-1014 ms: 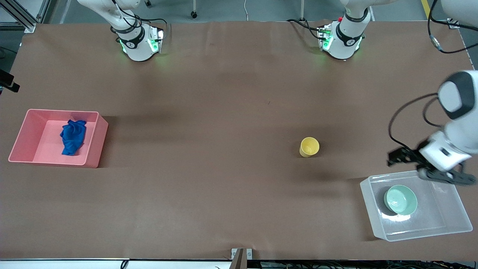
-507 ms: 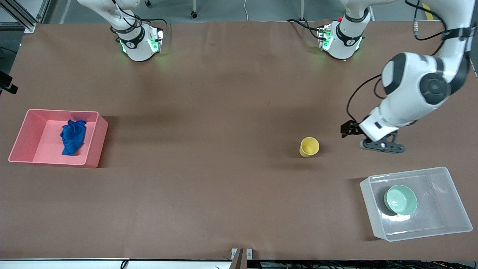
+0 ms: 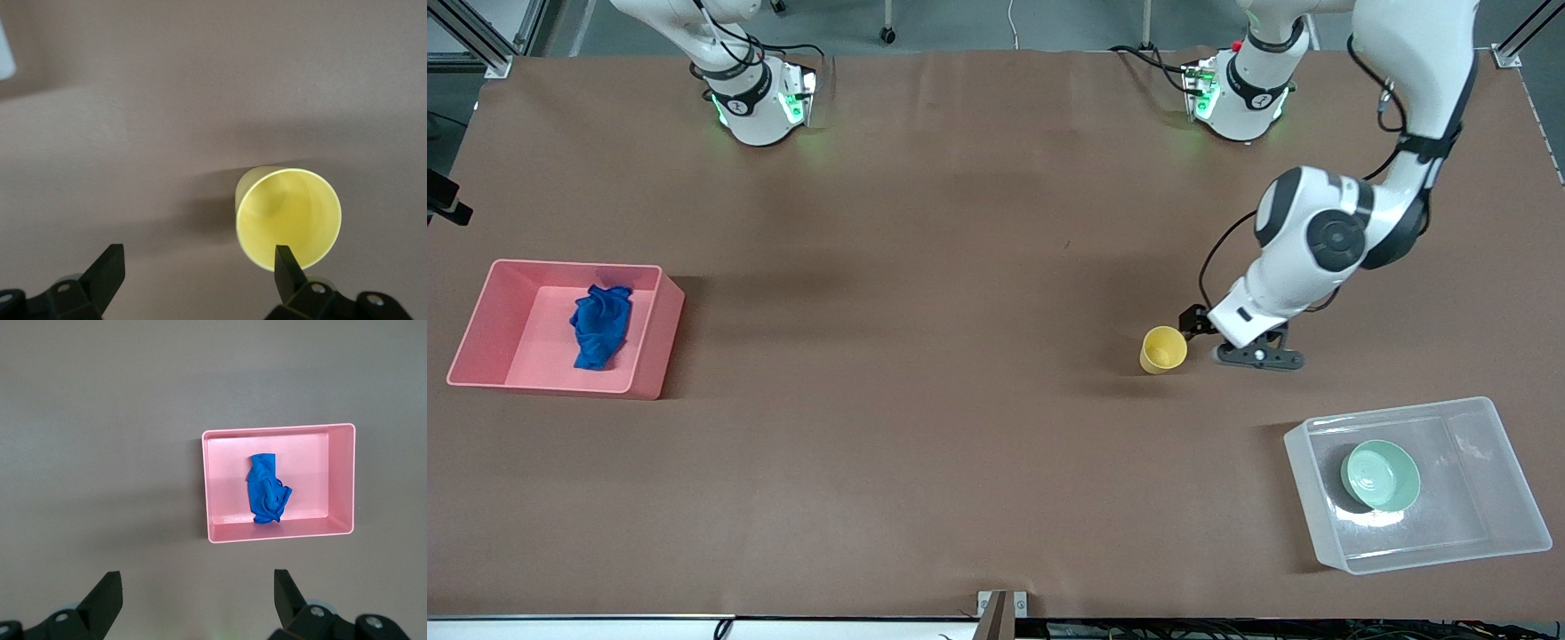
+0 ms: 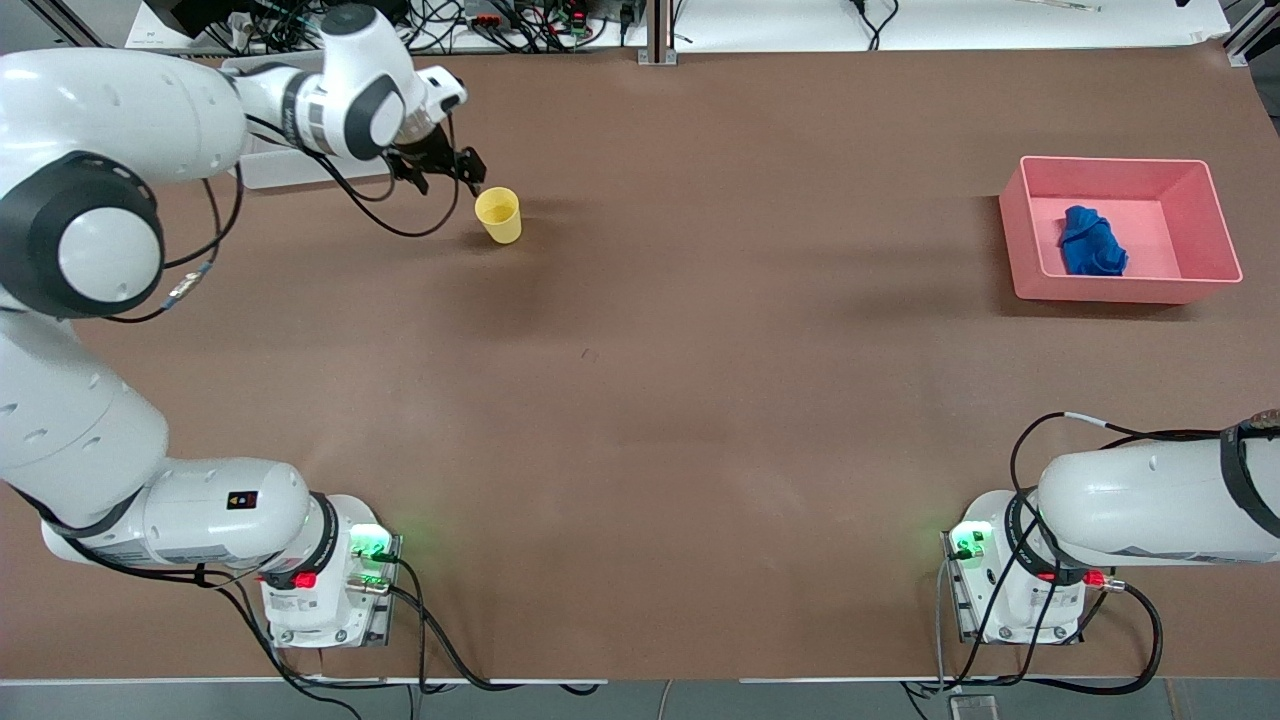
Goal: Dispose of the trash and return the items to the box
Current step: 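Grasp the yellow cup with the left gripper, then carry the cup into the green bowl in the clear box, release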
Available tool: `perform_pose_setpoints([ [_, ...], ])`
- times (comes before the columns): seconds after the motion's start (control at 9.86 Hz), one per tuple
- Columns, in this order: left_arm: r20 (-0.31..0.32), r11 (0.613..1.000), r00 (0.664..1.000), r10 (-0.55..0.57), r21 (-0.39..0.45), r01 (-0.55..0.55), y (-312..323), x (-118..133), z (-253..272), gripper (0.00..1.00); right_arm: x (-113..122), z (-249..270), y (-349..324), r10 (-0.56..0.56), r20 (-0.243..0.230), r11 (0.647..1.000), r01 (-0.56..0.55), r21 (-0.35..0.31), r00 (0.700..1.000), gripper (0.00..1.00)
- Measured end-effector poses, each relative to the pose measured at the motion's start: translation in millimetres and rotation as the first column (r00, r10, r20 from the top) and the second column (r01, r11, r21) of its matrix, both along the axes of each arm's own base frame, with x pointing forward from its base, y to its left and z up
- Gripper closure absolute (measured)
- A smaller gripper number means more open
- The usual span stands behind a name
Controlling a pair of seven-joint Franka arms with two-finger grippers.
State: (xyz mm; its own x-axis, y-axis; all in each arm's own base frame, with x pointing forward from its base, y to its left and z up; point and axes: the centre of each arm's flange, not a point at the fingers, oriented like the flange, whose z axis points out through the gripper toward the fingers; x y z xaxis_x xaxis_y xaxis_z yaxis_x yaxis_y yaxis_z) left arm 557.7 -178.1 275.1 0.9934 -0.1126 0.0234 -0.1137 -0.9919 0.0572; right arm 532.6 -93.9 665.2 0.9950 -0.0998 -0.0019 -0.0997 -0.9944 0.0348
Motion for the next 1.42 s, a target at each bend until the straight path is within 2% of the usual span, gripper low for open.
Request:
perform_pose_setpoints([
  [0.3,0.005,1.000,1.000,-0.001,-0.019,0.001,-13,-1,-36,0.06,0,0,1,0.001,0.000,1.000,-0.001,0.002,1.000,0.00],
  [0.41,0.001,1.000,1.000,-0.003,-0.026,0.003,-16,-2,-46,0.16,0,0,1,0.001,-0.001,1.000,-0.001,0.003,1.000,0.00],
  [0.51,-0.005,1.000,1.000,-0.002,-0.029,0.002,-17,-3,-53,0.34,0,0,1,0.001,-0.002,1.000,-0.001,0.003,1.000,0.00],
  [0.91,0.008,0.999,1.000,0.005,-0.033,-0.005,-15,3,-48,0.92,0,0,1,0.001,-0.003,1.000,-0.001,0.003,1.000,0.00],
  [1.01,0.022,0.999,1.000,0.012,-0.035,-0.011,-11,8,-42,0.97,0,0,1,0.001,-0.003,1.000,-0.001,0.003,1.000,0.00],
  [1.22,0.063,0.999,0.998,0.027,-0.040,-0.024,-4,23,-19,0.97,0,0,1,0.001,-0.003,1.000,-0.001,0.003,1.000,0.00],
  [1.42,0.062,0.999,0.997,0.034,-0.018,-0.033,10,48,26,0.97,0,0,1,0.001,-0.004,1.000,-0.001,0.003,1.000,0.00],
])
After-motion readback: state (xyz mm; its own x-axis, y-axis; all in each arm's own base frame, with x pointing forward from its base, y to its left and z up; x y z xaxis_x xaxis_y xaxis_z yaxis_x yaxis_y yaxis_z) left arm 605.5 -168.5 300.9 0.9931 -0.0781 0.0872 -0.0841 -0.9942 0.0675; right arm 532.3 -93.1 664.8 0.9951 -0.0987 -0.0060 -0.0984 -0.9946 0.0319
